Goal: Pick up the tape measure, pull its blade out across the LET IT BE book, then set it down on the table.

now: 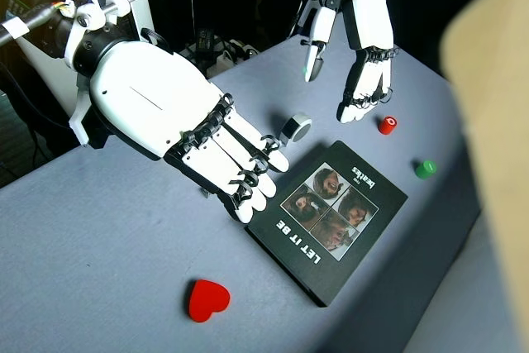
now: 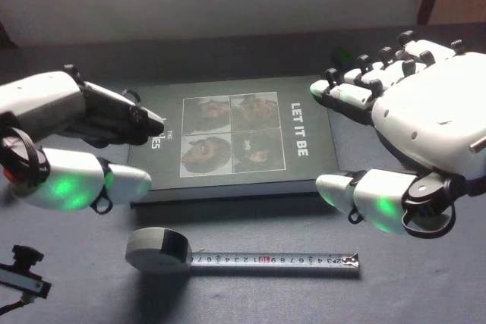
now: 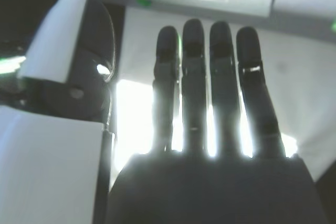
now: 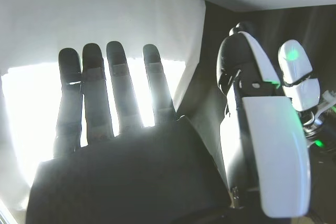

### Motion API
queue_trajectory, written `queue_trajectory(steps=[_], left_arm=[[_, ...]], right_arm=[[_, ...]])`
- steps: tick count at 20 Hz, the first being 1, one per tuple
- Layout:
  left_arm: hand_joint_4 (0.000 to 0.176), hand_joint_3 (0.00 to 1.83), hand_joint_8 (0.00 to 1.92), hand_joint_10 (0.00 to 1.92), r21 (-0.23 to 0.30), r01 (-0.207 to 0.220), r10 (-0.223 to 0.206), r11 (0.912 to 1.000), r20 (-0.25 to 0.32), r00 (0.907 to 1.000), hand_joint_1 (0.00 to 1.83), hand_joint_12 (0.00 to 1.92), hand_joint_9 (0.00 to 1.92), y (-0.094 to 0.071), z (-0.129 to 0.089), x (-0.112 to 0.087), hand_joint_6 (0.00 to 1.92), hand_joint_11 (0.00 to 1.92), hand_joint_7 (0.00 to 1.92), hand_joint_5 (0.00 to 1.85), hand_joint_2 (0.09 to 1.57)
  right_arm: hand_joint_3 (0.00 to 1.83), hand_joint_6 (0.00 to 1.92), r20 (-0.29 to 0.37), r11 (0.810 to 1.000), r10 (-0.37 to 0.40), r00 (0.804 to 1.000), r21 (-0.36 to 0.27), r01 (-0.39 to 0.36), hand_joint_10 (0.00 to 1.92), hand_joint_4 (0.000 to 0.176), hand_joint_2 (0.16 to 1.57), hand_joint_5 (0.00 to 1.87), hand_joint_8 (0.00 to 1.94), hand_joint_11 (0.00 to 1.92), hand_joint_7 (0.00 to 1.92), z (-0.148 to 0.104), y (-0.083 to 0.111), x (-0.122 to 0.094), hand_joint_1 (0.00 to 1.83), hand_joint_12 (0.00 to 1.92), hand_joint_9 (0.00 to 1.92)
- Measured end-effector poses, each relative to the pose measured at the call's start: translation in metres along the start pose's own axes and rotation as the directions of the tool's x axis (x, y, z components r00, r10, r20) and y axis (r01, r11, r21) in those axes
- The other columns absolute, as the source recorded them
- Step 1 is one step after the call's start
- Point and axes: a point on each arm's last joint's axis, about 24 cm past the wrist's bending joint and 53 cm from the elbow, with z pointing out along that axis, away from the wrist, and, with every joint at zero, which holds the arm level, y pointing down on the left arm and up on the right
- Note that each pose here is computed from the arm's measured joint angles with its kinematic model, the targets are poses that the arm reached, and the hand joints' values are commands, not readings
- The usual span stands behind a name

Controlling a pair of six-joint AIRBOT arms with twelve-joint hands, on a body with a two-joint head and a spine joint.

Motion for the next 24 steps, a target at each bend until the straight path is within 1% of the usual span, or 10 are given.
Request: queue_trajectory(steps=[3,4,7,10,12,15,18,19,23,24], left_arm=[[0.0,0.01,0.0,0.01,0.008,0.05,-0.05,0.9987,-0.017,0.9986,0.94,0.82,0.55,0.002,0.003,0.009,0.0,0.23,0.62,0.6,1.13],[0.0,0.01,0.0,0.01,0.002,0.065,-0.065,0.9979,-0.028,0.9975,0.94,0.83,0.57,0.008,0.003,0.014,0.01,0.26,0.63,0.63,1.13],[0.0,0.0,0.0,0.01,-0.005,0.155,-0.155,0.988,-0.026,0.9876,0.95,0.81,0.6,0.025,0.0,0.023,0.0,0.29,0.64,0.64,1.14],[0.0,0.0,0.0,0.01,0.03,0.2,-0.2,0.9794,0.006,0.9798,0.96,0.8,0.6,0.041,-0.002,0.022,0.0,0.29,0.64,0.64,1.14],[0.0,0.0,0.01,0.01,0.049,0.207,-0.208,0.9771,0.011,0.9781,0.97,0.81,0.61,0.048,-0.003,0.024,0.01,0.31,0.66,0.66,1.15],[0.0,0.01,0.01,0.01,0.089,0.19,-0.193,0.9777,0.025,0.9808,0.97,0.8,0.62,0.052,-0.005,0.025,0.01,0.31,0.67,0.66,1.16],[0.0,0.0,0.01,0.01,0.096,0.189,-0.193,0.9772,0.03,0.9807,0.98,0.79,0.61,0.064,-0.001,0.031,0.0,0.3,0.67,0.66,1.15],[0.0,0.0,0.01,0.0,0.117,0.174,-0.179,0.9777,0.029,0.9834,0.98,0.79,0.61,0.064,0.0,0.034,0.0,0.3,0.67,0.66,1.15],[0.0,0.0,0.01,0.01,0.122,0.148,-0.154,0.9815,0.039,0.9874,0.97,0.79,0.62,0.076,0.005,0.032,0.0,0.31,0.68,0.66,1.16],[0.0,0.0,0.01,0.01,0.12,0.142,-0.148,0.9826,0.044,0.9881,0.97,0.79,0.62,0.078,0.006,0.03,0.0,0.32,0.68,0.66,1.16]], right_arm=[[0.0,0.0,-0.002,1.0,0.004,1.0,-0.004,-0.004,0.0,0.102,1.22,0.12,0.0,0.0,0.17,0.0,0.001,0.0,0.15,0.69,0.21],[0.0,0.0,-0.004,1.0,0.003,1.0,-0.008,-0.003,0.0,0.101,1.23,0.13,0.0,0.0,0.18,0.0,0.002,0.001,0.15,0.7,0.22],[0.0,0.0,-0.001,1.0,0.004,1.0,-0.001,-0.004,0.0,0.101,1.23,0.13,0.01,0.0,0.2,-0.001,0.0,0.0,0.16,0.74,0.23],[0.01,0.0,-0.002,1.0,0.001,1.0,-0.008,-0.001,0.0,0.102,1.24,0.12,0.0,0.0,0.2,-0.001,0.002,0.001,0.16,0.72,0.23],[0.01,0.0,-0.001,1.0,0.001,1.0,-0.008,-0.001,0.0,0.101,1.25,0.11,0.0,0.0,0.2,-0.001,0.002,0.0,0.15,0.72,0.23],[0.0,0.0,-0.001,1.0,0.001,1.0,-0.008,-0.001,0.0,0.101,1.25,0.1,0.0,0.0,0.2,-0.001,0.002,0.0,0.15,0.73,0.23],[0.0,0.0,-0.001,1.0,0.001,1.0,-0.008,-0.001,0.0,0.099,1.25,0.09,0.0,0.0,0.2,-0.001,0.002,0.0,0.15,0.73,0.23],[0.0,0.0,-0.002,1.0,0.001,1.0,-0.01,-0.001,0.0,0.099,1.25,0.09,0.0,0.0,0.2,-0.001,0.003,0.0,0.16,0.71,0.24],[0.0,0.0,-0.001,1.0,0.001,1.0,-0.007,-0.001,0.0,0.098,1.26,0.1,0.0,0.0,0.2,-0.001,0.002,0.0,0.14,0.72,0.23],[0.0,0.01,-0.002,1.0,0.002,1.0,-0.009,-0.002,0.0,0.098,1.26,0.12,0.01,0.0,0.23,-0.001,0.002,0.001,0.16,0.8,0.24]])
